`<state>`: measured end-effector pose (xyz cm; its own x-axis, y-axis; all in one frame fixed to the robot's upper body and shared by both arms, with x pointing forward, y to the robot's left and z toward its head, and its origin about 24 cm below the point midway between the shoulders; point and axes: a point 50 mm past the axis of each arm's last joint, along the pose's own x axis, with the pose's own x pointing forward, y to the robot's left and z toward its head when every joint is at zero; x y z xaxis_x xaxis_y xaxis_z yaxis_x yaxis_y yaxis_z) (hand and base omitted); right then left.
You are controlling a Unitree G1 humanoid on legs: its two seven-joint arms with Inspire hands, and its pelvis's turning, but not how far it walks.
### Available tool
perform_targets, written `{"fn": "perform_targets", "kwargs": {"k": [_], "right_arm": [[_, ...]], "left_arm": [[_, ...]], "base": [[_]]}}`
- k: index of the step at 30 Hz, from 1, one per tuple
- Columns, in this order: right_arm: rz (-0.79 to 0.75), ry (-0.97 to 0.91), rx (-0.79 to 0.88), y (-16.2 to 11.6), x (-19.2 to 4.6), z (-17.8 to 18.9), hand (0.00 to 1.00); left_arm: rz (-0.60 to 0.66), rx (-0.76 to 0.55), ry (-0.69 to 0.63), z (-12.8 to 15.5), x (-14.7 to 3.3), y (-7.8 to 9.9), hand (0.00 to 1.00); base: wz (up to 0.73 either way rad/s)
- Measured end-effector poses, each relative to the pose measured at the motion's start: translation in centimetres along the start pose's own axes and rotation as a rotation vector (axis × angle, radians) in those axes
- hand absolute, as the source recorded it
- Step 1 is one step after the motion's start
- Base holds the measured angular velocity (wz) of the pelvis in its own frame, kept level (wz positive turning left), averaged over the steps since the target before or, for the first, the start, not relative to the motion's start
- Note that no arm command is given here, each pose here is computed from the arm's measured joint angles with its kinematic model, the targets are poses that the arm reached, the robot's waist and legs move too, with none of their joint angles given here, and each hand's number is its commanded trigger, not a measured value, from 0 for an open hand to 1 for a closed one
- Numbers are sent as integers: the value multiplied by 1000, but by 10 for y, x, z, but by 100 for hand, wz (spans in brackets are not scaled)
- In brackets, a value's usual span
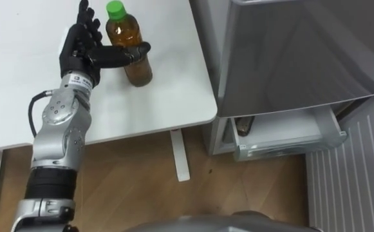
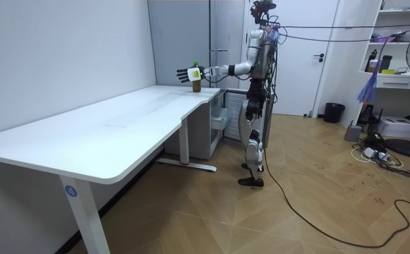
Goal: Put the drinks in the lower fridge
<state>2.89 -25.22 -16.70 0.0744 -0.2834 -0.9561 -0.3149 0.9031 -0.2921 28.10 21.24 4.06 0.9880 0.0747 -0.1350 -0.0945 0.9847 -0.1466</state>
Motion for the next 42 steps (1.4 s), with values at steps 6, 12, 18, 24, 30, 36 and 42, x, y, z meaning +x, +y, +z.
{"fn": "perform_targets", "kwargs": {"k": [6, 12, 18, 24, 30, 36, 42], "right_arm": [[2, 12, 1, 0, 0, -2, 0], [11, 8, 5, 0, 0, -1, 0], [38, 8, 12, 1, 0, -1, 0], [45, 7, 16, 2, 0, 0, 0], [64, 6, 21, 3, 0, 0, 0], [62, -4, 11, 1, 0, 4, 0], [69, -6, 4, 2, 0, 4, 0]], "left_arm": [[-5, -4, -1, 1, 3, -1, 0], [-4, -33, 13, -2, 3, -1, 52], [-20, -36, -1, 3, 6, -4, 100], [-56, -35, -8, 5, 7, -7, 100], [-60, -34, -3, 4, 7, -7, 100], [-67, -33, 7, 3, 7, -7, 100], [-85, -33, 15, 2, 7, -8, 100]], "base": [[-1], [0], [0], [0], [0], [0], [0]]}}
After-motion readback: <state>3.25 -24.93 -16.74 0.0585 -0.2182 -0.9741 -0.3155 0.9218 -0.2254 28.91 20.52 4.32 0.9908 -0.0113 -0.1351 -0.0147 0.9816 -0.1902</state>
